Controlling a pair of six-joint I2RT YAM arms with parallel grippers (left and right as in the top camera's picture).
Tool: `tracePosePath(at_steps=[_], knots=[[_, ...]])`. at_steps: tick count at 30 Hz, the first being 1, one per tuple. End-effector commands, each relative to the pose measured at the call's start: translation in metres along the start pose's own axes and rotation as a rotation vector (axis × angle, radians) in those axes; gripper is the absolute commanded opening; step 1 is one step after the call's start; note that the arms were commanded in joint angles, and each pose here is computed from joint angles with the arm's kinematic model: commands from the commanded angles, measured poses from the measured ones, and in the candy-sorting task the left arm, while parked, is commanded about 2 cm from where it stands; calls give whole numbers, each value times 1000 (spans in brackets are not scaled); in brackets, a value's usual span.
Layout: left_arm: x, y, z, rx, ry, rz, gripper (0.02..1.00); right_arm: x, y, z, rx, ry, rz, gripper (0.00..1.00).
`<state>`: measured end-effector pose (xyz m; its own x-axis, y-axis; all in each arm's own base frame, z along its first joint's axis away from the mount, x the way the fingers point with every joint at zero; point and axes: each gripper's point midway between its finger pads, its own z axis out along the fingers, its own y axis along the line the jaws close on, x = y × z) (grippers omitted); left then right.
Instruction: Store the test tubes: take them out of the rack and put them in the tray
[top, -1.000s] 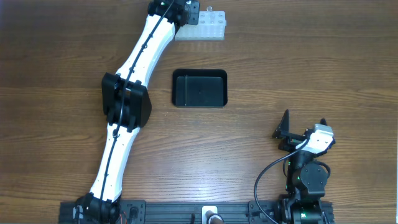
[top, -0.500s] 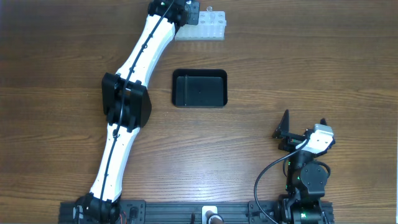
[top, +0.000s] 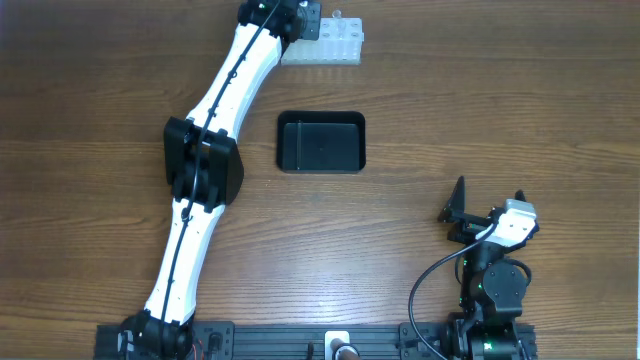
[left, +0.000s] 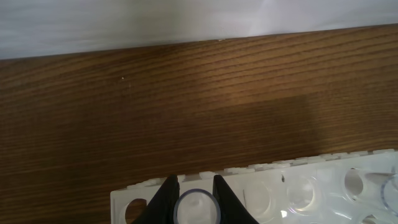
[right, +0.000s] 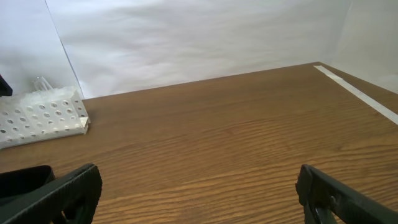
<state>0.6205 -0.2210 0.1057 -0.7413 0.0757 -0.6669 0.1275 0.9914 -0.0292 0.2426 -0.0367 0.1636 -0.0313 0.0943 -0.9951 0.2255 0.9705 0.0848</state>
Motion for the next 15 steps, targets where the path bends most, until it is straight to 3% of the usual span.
tracePosePath(at_steps=[1, 15], knots=[[-27, -1, -26, 18, -64, -8, 102, 1, -1, 0, 2, -2, -5, 993], [-68, -1, -84, 39, -170, -23, 66, 1, -1, 0, 2, -3, -5, 993]])
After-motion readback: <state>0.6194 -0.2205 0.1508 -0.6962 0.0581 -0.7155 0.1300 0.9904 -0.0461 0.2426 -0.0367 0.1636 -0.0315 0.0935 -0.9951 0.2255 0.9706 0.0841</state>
